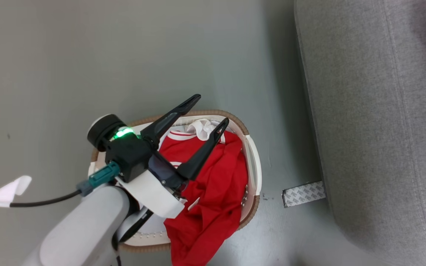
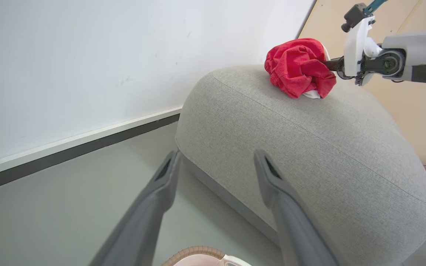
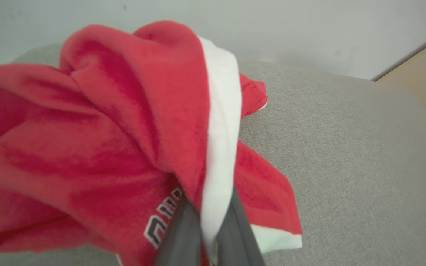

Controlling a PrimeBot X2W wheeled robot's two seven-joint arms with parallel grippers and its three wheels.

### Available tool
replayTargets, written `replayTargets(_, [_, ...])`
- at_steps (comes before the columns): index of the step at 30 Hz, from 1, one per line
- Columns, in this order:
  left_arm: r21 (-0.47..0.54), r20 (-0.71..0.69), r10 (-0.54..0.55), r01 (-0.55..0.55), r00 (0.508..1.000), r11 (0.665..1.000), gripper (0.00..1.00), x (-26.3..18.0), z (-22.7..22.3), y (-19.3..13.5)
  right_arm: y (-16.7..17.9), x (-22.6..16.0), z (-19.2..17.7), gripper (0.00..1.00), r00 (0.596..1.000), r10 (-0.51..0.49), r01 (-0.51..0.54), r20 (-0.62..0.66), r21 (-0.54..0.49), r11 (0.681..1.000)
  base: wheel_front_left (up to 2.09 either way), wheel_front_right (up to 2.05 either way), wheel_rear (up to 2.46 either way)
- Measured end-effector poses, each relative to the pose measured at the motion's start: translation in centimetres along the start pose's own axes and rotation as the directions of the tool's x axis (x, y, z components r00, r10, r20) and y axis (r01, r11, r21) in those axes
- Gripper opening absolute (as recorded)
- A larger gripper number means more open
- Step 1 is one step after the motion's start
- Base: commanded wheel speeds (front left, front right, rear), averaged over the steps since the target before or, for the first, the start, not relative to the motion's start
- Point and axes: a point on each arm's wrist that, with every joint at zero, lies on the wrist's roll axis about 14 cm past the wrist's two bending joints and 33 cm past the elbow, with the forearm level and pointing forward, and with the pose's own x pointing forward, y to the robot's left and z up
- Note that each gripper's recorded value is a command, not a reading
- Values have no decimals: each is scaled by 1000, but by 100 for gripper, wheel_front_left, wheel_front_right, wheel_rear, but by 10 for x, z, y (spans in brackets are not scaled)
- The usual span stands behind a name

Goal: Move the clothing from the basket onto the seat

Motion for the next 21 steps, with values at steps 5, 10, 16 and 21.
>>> replayTargets(5, [8, 3, 5, -5, 1000, 1000, 100, 1, 7, -3, -1, -9, 1, 100, 1000, 12, -12, -12, -4, 1000, 0, 0, 0])
replayTargets(10, [20, 23, 11, -12, 1000, 1000, 100, -1, 25, -16, 0, -31, 6, 100, 999, 52, -52, -2, -26, 998, 0, 0, 0])
replayTargets(16, [62, 59, 75, -78, 995, 995, 100, -14, 56, -21, -18, -69, 52, 100, 988, 82, -72, 128, -82, 994, 0, 0, 0])
replayTargets(21, [82, 108, 150, -159, 983, 984, 100, -29, 88, -25, -13, -116, 116, 100, 924, 154, -129, 349, -93, 987, 0, 0, 0])
